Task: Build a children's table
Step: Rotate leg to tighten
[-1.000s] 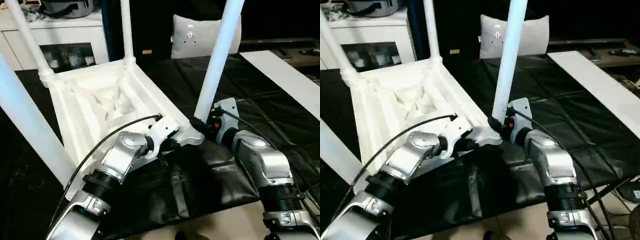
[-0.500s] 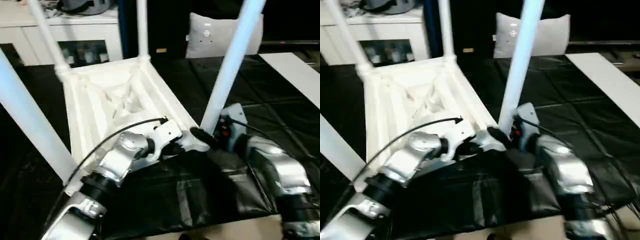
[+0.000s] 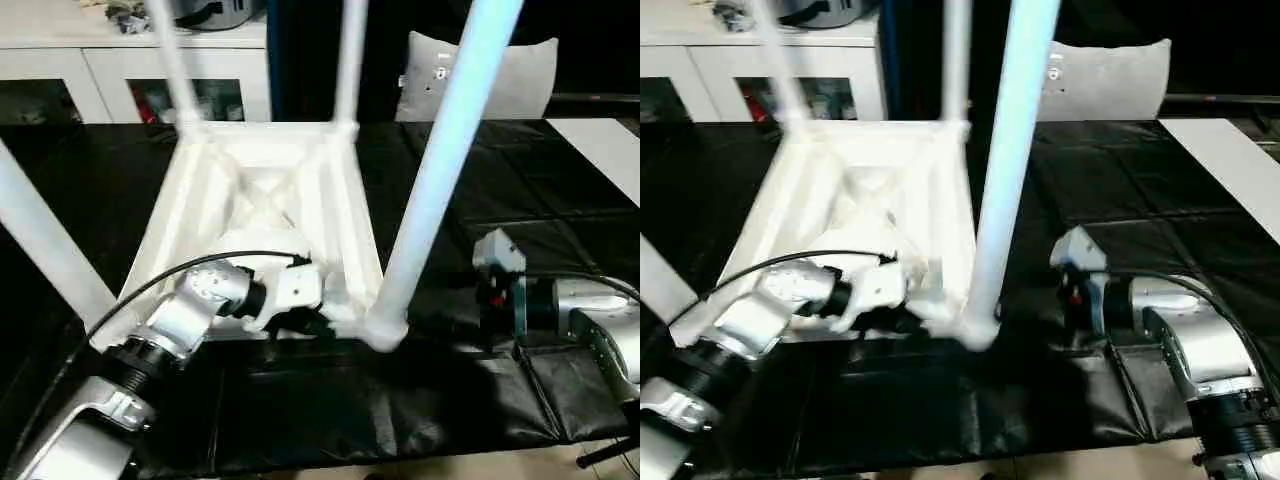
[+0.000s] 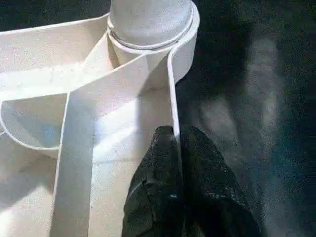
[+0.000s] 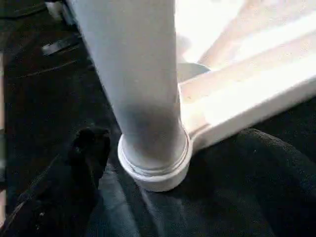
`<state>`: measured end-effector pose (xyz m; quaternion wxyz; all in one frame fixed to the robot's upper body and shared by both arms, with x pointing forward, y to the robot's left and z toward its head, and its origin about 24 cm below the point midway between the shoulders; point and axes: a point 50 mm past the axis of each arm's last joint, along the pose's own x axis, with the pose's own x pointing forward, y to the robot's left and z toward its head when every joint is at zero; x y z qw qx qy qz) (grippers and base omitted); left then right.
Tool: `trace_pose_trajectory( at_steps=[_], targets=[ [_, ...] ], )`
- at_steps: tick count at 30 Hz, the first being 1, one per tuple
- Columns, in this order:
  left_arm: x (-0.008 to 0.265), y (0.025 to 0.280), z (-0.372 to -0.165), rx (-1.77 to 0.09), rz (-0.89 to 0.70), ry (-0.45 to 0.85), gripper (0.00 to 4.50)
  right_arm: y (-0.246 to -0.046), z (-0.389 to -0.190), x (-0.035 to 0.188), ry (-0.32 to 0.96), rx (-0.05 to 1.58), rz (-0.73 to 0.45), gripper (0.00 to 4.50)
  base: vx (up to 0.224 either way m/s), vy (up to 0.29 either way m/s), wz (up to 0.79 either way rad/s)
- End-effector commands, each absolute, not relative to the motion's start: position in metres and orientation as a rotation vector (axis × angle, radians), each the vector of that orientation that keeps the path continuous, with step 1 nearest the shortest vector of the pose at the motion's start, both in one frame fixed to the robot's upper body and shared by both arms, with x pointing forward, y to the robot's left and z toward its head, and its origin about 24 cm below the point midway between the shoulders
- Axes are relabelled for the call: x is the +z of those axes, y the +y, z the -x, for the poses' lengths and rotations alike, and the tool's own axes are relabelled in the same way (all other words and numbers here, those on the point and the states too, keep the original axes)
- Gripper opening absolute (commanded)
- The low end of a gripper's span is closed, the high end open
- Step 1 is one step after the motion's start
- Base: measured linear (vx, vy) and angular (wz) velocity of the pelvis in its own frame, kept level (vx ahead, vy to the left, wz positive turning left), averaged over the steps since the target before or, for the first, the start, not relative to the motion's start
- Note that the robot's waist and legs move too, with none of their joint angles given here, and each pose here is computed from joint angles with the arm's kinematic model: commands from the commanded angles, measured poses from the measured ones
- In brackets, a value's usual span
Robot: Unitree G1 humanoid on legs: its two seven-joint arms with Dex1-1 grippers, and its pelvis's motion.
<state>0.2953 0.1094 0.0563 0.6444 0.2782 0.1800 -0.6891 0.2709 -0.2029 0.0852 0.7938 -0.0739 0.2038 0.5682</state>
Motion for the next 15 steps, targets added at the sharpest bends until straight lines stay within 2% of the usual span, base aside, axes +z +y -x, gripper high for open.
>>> trace_pose_trajectory(
  at_steps=[1,2,5,8,15],
  targets=[
    [0.058,0.098,-0.288,-1.706,-0.705,0.409,0.0,-0.201,-0.269,0.089,0.437,1.276,0.173,4.08,0.0,0.0,0.0],
    [0.058,0.099,-0.287,-1.725,-0.711,0.409,0.0,-0.2,-0.268,0.089,0.443,1.295,0.168,4.08,0.0,0.0,0.0],
    [0.059,0.098,-0.286,-1.755,-0.726,0.399,0.0,-0.198,-0.266,0.088,0.452,1.336,0.162,3.66,0.0,0.0,0.0],
    [0.06,0.097,-0.286,-1.766,-0.734,0.385,0.0,-0.195,-0.265,0.086,0.454,1.374,0.155,3.53,0.0,0.0,0.0],
    [0.06,0.095,-0.287,-1.765,-0.73,0.369,0.0,-0.186,-0.267,0.08,0.429,1.398,0.137,2.89,0.0,0.0,0.0]
  ],
)
